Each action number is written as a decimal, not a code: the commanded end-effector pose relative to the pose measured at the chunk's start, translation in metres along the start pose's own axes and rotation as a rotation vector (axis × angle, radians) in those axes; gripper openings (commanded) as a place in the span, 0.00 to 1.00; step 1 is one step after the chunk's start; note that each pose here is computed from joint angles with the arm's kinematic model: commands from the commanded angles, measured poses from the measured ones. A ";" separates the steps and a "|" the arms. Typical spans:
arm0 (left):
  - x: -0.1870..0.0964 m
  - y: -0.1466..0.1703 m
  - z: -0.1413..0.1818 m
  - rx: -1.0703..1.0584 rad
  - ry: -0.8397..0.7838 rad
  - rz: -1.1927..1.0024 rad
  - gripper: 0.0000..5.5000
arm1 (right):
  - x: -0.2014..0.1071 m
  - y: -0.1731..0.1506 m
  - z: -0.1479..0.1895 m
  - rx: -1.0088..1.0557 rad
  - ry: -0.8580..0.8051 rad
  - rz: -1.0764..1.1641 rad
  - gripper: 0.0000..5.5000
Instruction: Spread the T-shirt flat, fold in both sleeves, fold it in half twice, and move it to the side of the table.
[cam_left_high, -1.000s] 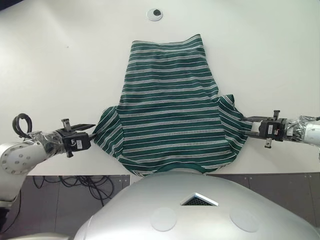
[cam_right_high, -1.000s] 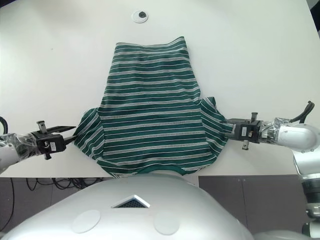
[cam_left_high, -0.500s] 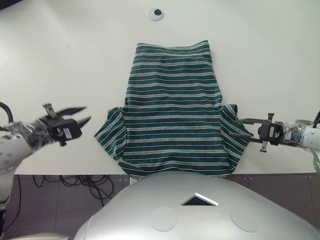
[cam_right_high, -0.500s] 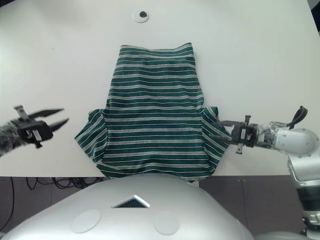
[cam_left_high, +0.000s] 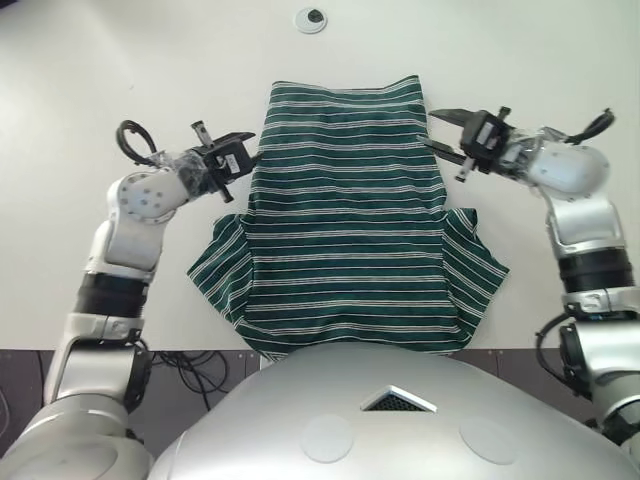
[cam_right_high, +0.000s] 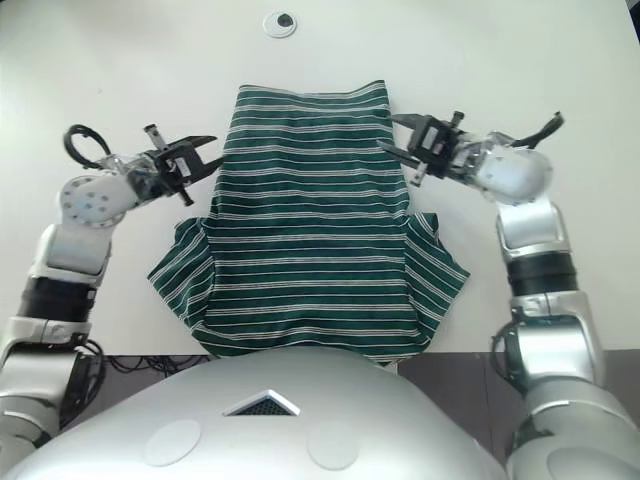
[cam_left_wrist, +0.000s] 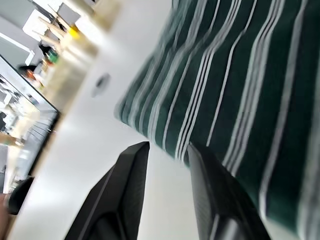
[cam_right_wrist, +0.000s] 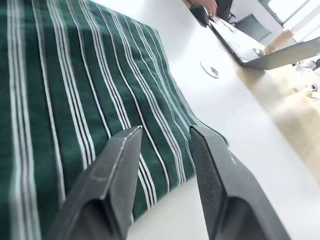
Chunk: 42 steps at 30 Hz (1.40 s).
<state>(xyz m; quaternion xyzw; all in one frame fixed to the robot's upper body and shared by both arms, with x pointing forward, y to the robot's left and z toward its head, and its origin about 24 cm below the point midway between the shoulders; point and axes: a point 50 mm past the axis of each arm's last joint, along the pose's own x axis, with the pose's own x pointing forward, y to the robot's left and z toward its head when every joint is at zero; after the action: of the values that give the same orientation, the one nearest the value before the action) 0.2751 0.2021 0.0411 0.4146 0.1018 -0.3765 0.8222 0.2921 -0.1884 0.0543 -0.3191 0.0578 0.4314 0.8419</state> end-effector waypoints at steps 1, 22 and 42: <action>0.026 0.018 -0.004 0.057 0.048 0.009 0.25 | 0.029 0.004 -0.010 -0.012 0.118 0.009 0.32; -0.074 0.029 -0.015 -0.209 -0.244 0.306 0.25 | 0.022 -0.030 0.003 -0.095 -0.142 -0.317 0.32; -0.157 -0.111 -0.025 -1.312 0.129 -0.104 0.41 | -0.009 -0.002 0.015 -0.052 -0.184 -0.340 0.32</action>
<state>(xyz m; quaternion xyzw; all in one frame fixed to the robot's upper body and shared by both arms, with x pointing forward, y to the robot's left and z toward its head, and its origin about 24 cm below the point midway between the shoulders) 0.0944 0.2636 0.0409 -0.1343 0.3534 -0.2738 0.8844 0.2859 -0.1892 0.0702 -0.3063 -0.0871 0.3126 0.8949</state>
